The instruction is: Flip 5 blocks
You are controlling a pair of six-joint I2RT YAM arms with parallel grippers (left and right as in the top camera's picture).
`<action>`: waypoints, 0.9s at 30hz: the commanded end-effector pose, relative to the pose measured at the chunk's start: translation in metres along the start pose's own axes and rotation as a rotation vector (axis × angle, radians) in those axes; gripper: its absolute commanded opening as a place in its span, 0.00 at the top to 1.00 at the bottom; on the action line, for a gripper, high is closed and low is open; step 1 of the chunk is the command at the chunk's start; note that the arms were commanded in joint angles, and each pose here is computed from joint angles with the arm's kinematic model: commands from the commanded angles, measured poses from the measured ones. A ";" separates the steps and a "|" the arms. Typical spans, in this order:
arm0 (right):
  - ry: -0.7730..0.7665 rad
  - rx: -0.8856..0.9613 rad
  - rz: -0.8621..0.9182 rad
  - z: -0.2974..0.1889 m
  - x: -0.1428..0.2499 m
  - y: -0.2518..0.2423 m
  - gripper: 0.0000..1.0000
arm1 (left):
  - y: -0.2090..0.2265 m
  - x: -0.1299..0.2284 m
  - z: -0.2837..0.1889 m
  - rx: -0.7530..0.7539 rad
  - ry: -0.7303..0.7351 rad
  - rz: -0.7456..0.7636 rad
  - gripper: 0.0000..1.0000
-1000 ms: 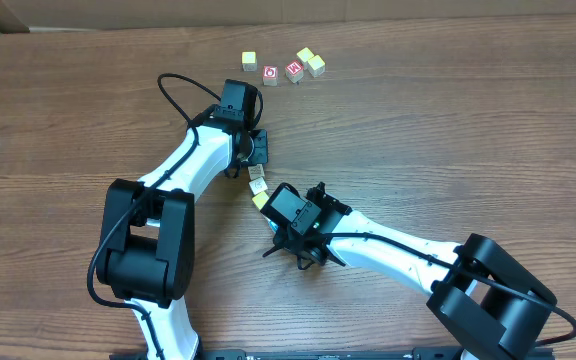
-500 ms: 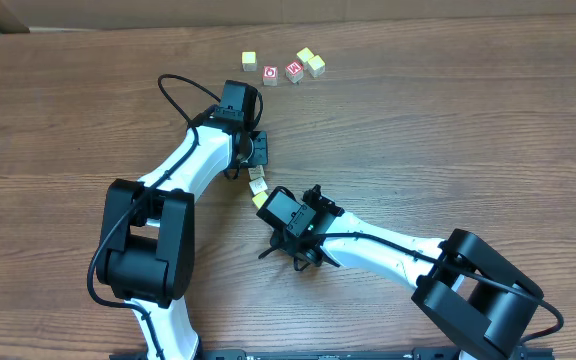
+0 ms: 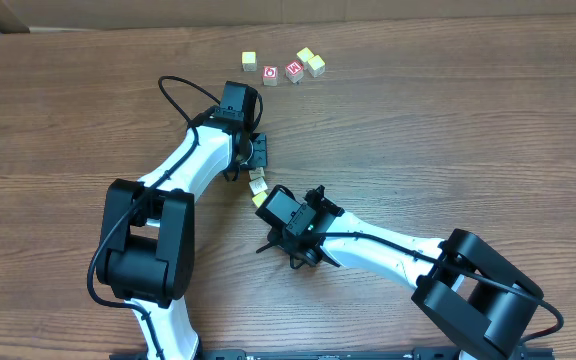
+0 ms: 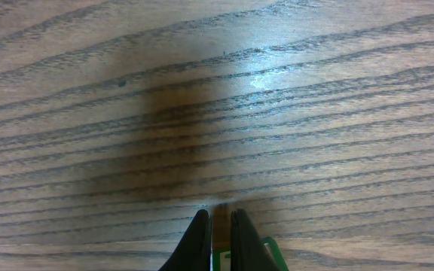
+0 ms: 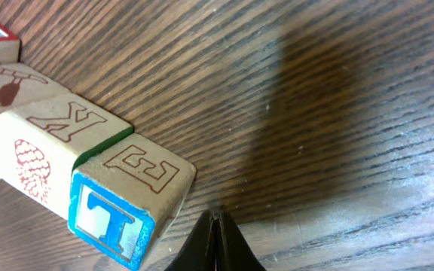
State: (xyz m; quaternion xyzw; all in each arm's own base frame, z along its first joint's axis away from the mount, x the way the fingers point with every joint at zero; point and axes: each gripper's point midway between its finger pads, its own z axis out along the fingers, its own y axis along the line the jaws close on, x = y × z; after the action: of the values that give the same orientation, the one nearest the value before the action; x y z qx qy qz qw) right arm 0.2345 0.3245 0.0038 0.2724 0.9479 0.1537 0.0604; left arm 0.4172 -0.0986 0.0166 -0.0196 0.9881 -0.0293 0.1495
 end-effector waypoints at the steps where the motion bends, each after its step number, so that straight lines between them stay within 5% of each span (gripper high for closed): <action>1: -0.012 -0.004 0.071 0.003 0.000 0.000 0.96 | 0.003 0.003 0.000 -0.007 0.005 0.023 0.96; 27: 0.048 -0.030 0.156 0.002 0.024 0.008 0.96 | -0.002 0.000 -0.002 0.029 0.005 0.019 0.96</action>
State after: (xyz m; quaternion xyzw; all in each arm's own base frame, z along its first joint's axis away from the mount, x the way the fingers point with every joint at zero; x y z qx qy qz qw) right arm 0.2270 0.3468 0.0091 0.3372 0.9209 0.1903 0.0446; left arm 0.4162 -0.1025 0.0165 -0.0179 0.9882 -0.0404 0.1466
